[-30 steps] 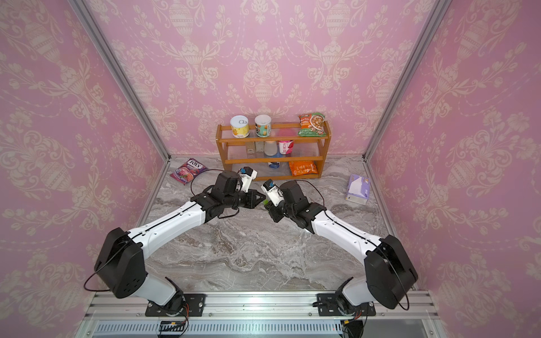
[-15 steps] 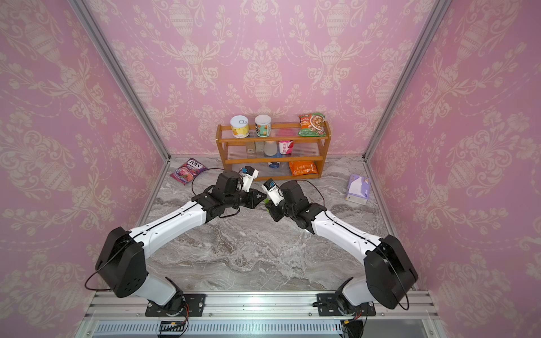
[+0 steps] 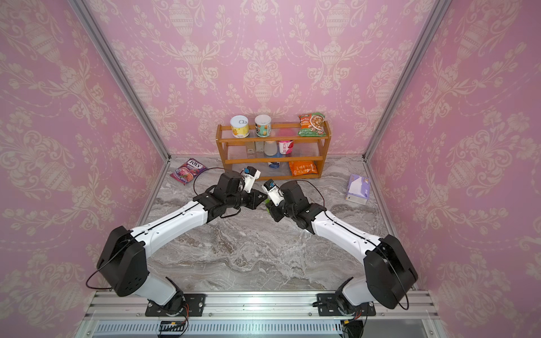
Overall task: Close the usb drive cover
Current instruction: Close the cover of the USB drive.
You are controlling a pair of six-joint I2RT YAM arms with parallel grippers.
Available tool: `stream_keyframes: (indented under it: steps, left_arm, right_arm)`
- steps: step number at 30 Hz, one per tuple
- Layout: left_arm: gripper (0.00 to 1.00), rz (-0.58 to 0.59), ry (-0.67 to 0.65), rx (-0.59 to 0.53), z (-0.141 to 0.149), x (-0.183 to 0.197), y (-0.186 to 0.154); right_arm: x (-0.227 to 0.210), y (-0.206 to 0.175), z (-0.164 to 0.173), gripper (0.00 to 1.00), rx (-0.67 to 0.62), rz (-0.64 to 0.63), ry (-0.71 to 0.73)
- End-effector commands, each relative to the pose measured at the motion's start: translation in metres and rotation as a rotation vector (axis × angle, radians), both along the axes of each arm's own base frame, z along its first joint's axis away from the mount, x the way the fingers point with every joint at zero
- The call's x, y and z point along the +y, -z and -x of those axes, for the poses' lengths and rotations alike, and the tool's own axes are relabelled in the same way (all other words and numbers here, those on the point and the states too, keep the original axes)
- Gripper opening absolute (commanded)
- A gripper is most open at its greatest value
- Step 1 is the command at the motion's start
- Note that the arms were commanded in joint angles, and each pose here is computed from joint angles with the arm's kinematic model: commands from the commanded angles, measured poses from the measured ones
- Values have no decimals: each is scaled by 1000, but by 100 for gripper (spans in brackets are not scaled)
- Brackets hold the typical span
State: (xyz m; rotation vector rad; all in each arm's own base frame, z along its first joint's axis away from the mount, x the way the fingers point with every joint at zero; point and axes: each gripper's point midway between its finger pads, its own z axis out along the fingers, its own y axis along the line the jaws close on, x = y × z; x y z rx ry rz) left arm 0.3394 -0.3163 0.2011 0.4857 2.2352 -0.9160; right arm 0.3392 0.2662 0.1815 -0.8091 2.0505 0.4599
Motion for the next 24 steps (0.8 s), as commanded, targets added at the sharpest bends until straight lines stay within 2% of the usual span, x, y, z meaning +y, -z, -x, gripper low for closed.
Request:
stream_keyframes:
  steps: [1, 14, 17, 24]
  left_arm:
    - [0, -169, 255, 353, 102, -7, 87]
    - [0, -182, 327, 369, 120, -6, 92]
    - [0, -217, 335, 372, 123, -1, 96]
    - [0, -315, 304, 379, 121, 9, 109]
  right_arm:
    - [2, -173, -29, 0, -489, -343, 53]
    - [-25, -178, -26, 0, -489, -406, 72]
    - [-28, -180, -24, 0, -477, -438, 59]
    - [-34, -177, -24, 0, -488, -400, 79]
